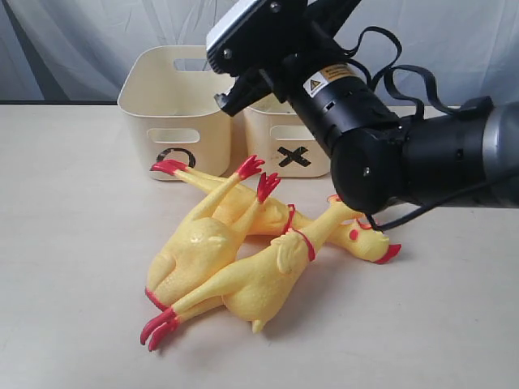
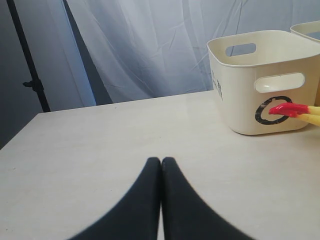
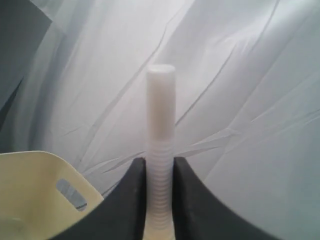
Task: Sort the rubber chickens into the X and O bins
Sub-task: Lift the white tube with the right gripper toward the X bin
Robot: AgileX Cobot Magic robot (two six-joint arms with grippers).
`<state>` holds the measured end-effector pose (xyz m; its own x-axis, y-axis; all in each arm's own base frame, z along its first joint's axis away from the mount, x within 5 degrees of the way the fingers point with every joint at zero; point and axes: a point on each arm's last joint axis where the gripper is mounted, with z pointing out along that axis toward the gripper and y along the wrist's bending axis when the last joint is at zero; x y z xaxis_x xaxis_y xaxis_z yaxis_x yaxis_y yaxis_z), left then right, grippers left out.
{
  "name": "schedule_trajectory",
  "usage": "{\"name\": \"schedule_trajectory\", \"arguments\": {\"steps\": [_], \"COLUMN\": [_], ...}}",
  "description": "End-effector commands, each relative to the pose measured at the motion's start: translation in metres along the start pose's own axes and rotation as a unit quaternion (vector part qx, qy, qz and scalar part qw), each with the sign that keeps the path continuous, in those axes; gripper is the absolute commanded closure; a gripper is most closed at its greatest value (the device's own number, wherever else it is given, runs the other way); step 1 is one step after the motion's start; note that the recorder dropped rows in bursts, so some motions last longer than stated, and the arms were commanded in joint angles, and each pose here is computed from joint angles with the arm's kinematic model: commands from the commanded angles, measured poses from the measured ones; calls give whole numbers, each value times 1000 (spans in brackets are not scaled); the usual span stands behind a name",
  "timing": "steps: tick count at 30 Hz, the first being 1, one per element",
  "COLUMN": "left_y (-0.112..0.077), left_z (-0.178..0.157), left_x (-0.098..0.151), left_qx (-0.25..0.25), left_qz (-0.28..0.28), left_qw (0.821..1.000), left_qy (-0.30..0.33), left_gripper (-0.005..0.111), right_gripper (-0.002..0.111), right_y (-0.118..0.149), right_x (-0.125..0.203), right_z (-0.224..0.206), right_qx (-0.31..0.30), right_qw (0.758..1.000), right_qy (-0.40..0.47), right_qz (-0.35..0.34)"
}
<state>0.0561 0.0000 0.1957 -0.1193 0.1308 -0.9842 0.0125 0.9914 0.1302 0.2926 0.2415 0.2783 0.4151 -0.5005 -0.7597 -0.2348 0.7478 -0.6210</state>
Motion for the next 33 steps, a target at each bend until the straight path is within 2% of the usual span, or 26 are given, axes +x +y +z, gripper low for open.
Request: {"name": "schedule_trajectory", "arguments": {"steps": [1,7,22,29,33], "left_y": [0,0,0,0,0], "left_z": [0,0,0,0,0], "left_x": [0,0,0,0,0], "left_qx": [-2,-2,-2,-2,-2], "left_qz": [1,1,3,4,4], "left_qw": [1000,1000,1000,1000,1000], "left_qy": [-8,-8,-8,-8,-8], "left_gripper": [107,107,107,107,107], "right_gripper": [109,109,109,109,109], "right_y": [-15,-24,-11,-5,3], "right_x": [3,8,40,62,71], "right_z": [11,24,57,69,70], "right_qx": [31,54,68,90,81], "right_qw": [997,991,990,983,982], "right_qy": [-15,-29,-16,33,55], "right_qz": [66,119,126,158,163]}}
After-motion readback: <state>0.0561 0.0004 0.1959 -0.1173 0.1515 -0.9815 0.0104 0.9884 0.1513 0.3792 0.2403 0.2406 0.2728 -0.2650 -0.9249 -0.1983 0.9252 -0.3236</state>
